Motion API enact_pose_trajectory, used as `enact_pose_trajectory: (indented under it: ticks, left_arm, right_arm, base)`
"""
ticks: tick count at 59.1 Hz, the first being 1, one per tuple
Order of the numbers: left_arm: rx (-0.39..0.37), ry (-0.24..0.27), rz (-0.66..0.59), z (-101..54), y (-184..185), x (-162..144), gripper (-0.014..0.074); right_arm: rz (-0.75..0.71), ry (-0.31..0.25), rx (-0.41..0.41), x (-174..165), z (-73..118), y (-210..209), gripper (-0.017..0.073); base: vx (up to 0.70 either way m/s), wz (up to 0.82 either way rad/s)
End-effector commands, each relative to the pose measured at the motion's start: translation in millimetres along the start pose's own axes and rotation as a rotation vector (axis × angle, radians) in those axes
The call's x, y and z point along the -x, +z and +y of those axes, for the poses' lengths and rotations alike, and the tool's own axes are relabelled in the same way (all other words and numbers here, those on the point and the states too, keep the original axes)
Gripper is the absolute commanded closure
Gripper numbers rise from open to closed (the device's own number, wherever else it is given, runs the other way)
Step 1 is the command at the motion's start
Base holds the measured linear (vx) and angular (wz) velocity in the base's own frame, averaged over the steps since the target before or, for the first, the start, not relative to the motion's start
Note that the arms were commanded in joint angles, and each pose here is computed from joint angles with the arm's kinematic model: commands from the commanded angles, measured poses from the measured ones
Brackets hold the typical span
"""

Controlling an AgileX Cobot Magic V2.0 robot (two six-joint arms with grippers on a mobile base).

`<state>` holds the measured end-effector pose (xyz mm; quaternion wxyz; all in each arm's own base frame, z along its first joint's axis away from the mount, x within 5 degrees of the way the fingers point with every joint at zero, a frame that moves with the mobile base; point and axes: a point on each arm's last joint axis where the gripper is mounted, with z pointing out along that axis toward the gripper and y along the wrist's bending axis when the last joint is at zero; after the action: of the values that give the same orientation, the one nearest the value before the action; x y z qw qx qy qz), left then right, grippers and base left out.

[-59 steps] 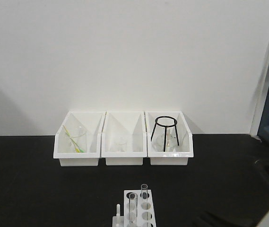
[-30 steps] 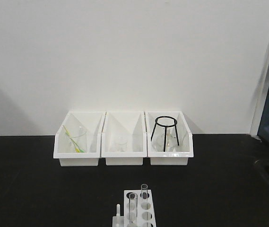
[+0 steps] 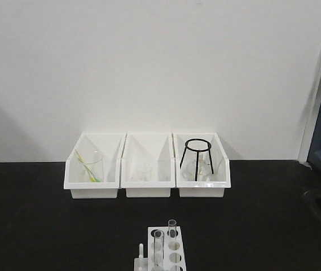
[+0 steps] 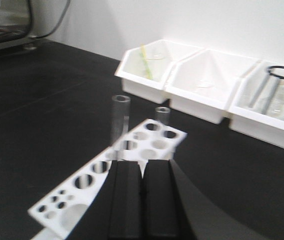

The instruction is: Flip and reinsert test tube from rack

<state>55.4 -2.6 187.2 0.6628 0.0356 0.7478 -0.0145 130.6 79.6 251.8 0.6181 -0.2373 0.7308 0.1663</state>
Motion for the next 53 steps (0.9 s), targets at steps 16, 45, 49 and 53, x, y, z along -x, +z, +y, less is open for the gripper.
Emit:
enact_pose_trajectory:
  ticks: [16, 45, 49, 53]
  left_arm:
    - [-0.013, -0.014, -0.091, -1.1, -1, 9, 0.0599]
    - [-0.013, -0.014, -0.091, -1.1, -1, 9, 0.0599]
    - [-0.013, -0.014, -0.091, -1.1, -1, 9, 0.0599]
    - [-0.013, -0.014, -0.091, -1.1, -1, 9, 0.0599]
  right_arm:
    - [-0.105, 0.061, -0.399, -22, -32.4, -60, 0.0573]
    - [-0.297, 0.011, -0.593, -61, -22.0, -97, 0.0573]
    - [-0.297, 0.011, -0.593, -61, -22.0, -97, 0.0573]
    - [-0.297, 0.011, -0.593, -61, -22.0, -97, 0.0573]
  base:
    - [0.00, 0.00]
    - [0.00, 0.00]
    - [0.00, 0.00]
    - [0.00, 0.00]
